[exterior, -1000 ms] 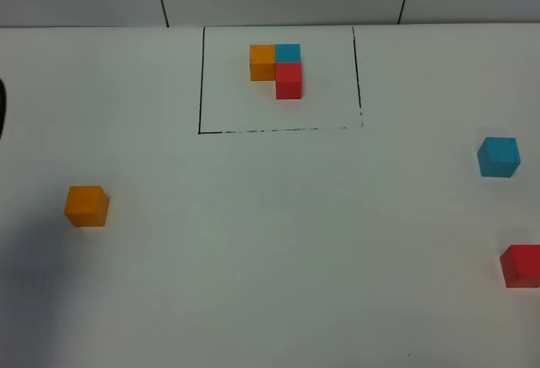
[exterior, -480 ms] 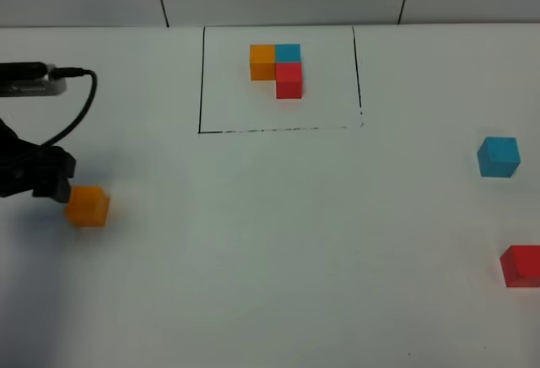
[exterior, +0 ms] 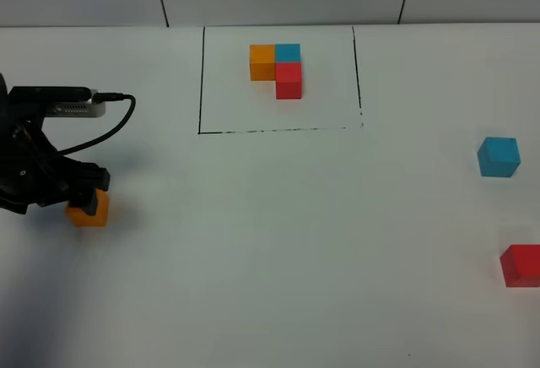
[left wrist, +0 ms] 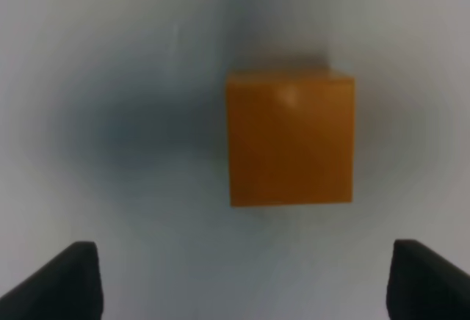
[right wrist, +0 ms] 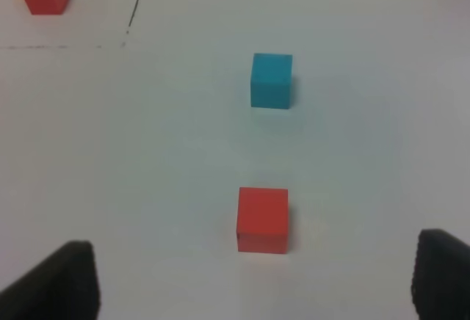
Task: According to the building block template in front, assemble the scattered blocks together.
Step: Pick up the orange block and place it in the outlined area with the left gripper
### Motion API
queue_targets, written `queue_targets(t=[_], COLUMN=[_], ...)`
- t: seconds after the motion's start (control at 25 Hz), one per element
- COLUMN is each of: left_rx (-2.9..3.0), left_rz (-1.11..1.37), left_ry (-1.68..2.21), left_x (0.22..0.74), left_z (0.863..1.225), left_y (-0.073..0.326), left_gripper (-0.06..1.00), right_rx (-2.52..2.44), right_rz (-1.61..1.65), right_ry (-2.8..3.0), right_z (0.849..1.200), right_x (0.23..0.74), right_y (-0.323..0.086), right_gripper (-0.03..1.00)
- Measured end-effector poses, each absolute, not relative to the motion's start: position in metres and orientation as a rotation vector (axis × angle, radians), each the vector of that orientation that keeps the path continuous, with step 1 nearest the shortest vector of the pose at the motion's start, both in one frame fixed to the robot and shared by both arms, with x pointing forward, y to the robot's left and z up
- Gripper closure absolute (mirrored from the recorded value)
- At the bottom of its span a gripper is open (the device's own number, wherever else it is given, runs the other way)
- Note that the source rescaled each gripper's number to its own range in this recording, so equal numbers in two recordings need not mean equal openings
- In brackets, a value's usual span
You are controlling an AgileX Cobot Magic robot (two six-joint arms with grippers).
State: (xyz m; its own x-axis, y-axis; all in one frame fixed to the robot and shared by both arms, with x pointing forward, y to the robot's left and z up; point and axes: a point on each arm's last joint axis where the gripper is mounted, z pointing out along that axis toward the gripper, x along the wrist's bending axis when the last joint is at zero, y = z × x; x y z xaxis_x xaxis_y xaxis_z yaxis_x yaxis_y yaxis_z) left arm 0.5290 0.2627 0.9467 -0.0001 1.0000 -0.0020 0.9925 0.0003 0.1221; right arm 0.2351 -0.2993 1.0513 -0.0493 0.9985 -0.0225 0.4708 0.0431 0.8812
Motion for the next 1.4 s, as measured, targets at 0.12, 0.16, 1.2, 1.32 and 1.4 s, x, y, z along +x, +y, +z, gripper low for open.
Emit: queue_targets(t=[0.12,0.16,1.2,1.32,1.4], left_rx=[2.129,2.130,2.135,2.185,2.283], left_rz=[0.120,0.120,0.096,0.099,0.100], left_ry=[2.160,2.159,2.177,2.136,2.037], left_x=[0.534,0.535,0.550,0.551,0.552], left_z=[0.939,0.937,0.904,0.906,0.912], left_y=[0.261,0.260,0.258,0.256,0.250], left_gripper=[-0.06,-0.06,0.94,0.94,0.94], right_rx=[1.513,1.513,1.513,1.513,1.513], right_rz=[0.941,0.941,0.941,0.941,0.941], right_ry=[1.611,1.611,1.611,1.611,1.611], right_z=[1.051,1.051,1.051,1.051,1.051], right_x=[0.235,0.235,0.235,0.235,0.235], right_y=[-0.299,-0.299,-0.299,-0.299,-0.299], right_gripper=[0.23,0.23,0.23,0.23,0.23])
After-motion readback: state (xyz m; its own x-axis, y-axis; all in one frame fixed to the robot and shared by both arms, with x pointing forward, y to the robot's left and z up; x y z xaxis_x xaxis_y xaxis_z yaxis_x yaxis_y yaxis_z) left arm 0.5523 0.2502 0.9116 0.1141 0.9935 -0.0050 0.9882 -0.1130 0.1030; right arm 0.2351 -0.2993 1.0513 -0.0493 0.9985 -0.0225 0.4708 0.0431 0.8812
